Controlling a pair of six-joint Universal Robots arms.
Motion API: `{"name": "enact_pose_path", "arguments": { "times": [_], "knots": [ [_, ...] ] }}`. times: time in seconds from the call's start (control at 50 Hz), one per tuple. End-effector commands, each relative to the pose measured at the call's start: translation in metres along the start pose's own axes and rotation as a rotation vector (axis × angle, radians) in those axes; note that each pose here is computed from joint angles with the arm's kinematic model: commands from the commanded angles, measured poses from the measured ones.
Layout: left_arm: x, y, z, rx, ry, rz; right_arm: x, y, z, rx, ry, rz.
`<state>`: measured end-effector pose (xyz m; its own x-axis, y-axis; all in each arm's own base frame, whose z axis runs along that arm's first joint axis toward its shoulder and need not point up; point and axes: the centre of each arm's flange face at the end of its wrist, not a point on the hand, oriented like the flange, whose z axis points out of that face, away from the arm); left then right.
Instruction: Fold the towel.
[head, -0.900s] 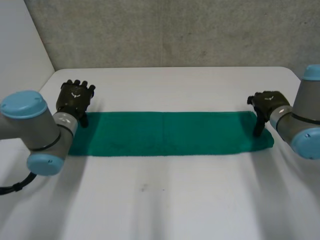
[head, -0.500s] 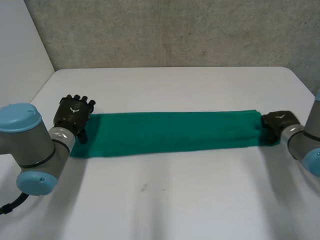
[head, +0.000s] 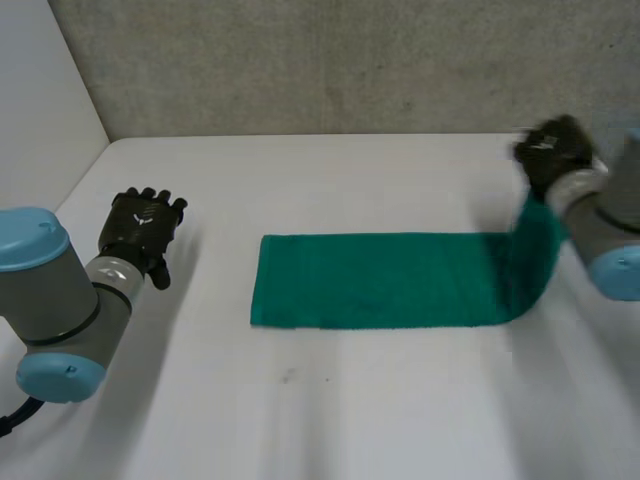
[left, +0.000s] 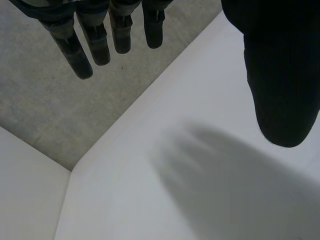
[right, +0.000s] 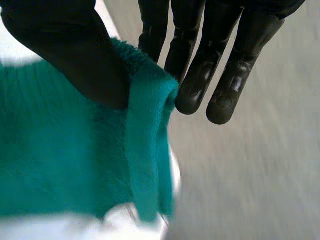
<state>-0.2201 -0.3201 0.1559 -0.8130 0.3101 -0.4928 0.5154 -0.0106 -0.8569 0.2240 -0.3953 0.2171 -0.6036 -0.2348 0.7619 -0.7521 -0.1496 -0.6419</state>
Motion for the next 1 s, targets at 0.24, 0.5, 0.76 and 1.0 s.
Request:
{"name": "enact_pose_path", "arguments": {
  "times": [0.24, 0.5, 0.76, 1.0],
  "knots": [
    [0.007, -0.006, -0.011, 0.012, 0.021, 0.003, -0.209, -0.123, -0.103, 0.556, -0.659, -0.038],
    [0.033, -0.029, -0.020, 0.090, 0.087, 0.016, -0.134, -0.113, -0.081, 0.322, -0.465, 0.261],
    [0.053, -0.039, -0.028, 0.126, 0.137, 0.022, -0.109, 0.015, -0.089, -0.190, -0.481, 0.517],
    [0.052, -0.036, -0.030, 0.110, 0.128, 0.021, -0.077, 0.038, -0.061, -0.168, -0.268, 0.497]
  ]
}}
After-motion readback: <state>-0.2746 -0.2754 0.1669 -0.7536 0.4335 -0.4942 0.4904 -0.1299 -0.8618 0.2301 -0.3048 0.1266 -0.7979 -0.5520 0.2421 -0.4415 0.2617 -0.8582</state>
